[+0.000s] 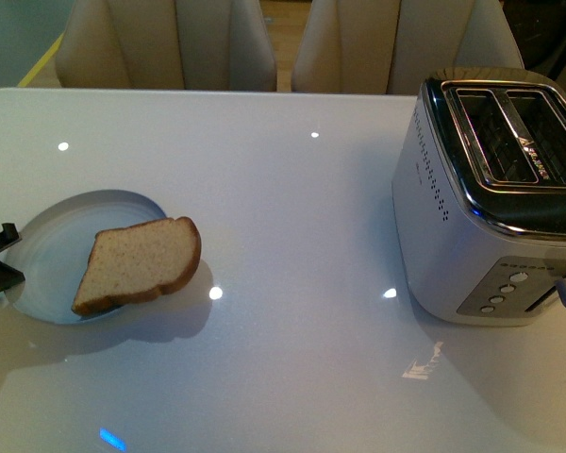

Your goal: Left arm holds plate, right arm toasts bread

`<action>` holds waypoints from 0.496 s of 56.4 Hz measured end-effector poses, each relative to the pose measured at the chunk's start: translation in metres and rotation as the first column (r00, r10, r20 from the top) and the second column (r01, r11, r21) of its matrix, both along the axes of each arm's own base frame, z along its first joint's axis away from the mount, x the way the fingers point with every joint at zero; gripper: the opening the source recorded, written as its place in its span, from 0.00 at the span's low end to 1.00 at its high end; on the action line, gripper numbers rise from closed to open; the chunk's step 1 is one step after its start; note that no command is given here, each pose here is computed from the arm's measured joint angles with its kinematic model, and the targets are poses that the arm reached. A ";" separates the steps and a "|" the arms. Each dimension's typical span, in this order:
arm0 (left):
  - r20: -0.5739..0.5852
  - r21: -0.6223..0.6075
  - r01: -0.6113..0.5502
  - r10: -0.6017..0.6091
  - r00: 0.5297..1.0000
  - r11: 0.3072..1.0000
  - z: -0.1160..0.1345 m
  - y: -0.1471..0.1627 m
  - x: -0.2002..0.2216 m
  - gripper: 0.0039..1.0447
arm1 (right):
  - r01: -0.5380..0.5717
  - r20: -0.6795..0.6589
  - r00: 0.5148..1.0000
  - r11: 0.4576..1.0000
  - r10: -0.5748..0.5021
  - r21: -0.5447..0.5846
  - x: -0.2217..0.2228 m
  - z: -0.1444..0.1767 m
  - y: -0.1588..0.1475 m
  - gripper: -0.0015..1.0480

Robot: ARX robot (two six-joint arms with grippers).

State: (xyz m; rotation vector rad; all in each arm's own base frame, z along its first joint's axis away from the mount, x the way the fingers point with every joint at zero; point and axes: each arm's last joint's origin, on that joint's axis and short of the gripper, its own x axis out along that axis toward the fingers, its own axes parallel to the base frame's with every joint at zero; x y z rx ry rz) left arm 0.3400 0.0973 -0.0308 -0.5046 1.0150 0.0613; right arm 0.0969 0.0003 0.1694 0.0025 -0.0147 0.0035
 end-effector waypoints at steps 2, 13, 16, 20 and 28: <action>0.003 -0.004 -0.004 0.004 1.000 1.000 0.002 0.000 -0.003 0.03 | 0.000 0.000 1.000 1.000 0.000 0.000 0.000 0.000 0.000 0.91; 0.050 -0.050 -0.024 0.026 0.998 0.998 0.023 0.000 -0.014 0.03 | 0.000 0.000 1.000 1.000 0.000 0.000 0.000 0.000 0.000 0.91; 0.063 -0.063 -0.026 0.030 0.998 0.998 0.030 -0.001 -0.016 0.03 | 0.000 0.000 1.000 1.000 0.000 0.000 0.000 0.000 0.000 0.91; 0.083 -0.088 -0.033 0.040 0.996 0.996 0.042 -0.002 -0.019 0.03 | 0.000 0.000 1.000 1.000 0.000 0.000 0.000 0.000 0.000 0.91; 0.119 -0.144 -0.051 0.069 0.991 0.988 0.074 -0.009 -0.025 0.03 | 0.000 0.000 1.000 1.000 0.000 0.000 0.000 0.000 0.000 0.91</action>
